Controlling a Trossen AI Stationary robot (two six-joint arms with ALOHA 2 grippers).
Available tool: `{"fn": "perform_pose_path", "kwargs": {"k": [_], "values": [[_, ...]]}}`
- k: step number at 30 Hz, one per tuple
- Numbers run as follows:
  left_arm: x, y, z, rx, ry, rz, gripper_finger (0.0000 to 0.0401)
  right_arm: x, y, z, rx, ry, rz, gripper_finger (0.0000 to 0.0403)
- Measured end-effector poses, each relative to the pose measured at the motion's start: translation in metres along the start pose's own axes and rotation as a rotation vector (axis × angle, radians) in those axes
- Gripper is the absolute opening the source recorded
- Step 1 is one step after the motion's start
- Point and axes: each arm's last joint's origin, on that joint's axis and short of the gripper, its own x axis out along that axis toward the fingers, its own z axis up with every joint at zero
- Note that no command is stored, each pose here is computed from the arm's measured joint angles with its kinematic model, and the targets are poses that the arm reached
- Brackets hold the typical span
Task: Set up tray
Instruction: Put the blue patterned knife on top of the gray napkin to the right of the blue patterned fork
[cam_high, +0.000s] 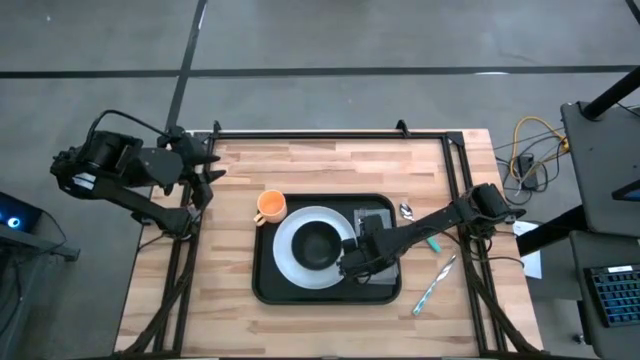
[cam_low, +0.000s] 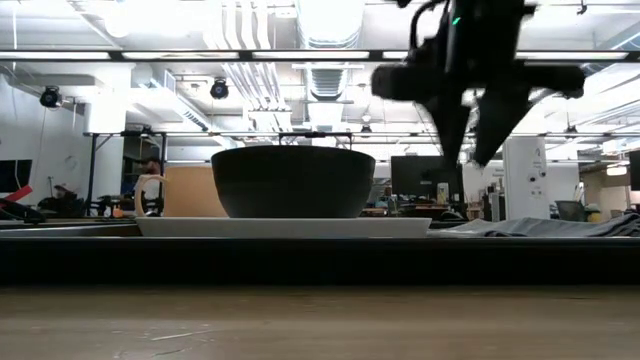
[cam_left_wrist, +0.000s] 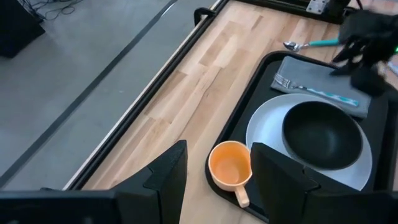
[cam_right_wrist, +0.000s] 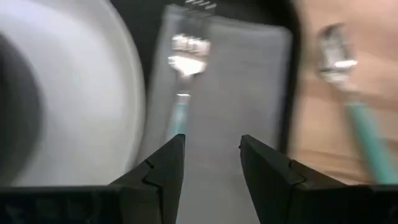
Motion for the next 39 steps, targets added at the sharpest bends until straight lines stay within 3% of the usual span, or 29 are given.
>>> {"fn": "perform_pose_path", "kwargs": {"k": [5,9,15,19,28,34,39], "values": [[0.000,0.001,-0.002,0.008,0.021,-0.013,0.0158,-0.017,-0.018,-0.005,-0.012,0.022,-0.155,0.0156],[0.000,0.000,-0.002,0.008,0.024,-0.018,0.0158,-0.024,-0.025,-0.026,0.052,0.064,-0.167,0.0168],[0.000,-0.001,-0.002,0.008,0.043,-0.054,0.0158,-0.034,-0.045,-0.071,0.264,0.059,-0.184,0.0192],[0.000,0.000,-0.003,0.010,0.046,-0.054,0.0158,-0.036,-0.053,-0.093,0.270,0.105,-0.179,0.0207],[-0.004,0.003,-0.006,0.014,0.068,-0.080,0.0158,-0.036,-0.058,-0.103,0.208,0.030,-0.100,0.0219],[-0.004,0.003,-0.009,0.024,0.108,-0.113,0.0158,-0.037,-0.062,-0.108,0.352,0.088,-0.168,0.0219],[-0.004,0.003,-0.009,0.024,0.107,-0.113,0.0158,-0.037,-0.063,-0.113,0.267,0.109,-0.156,0.0219]]}}
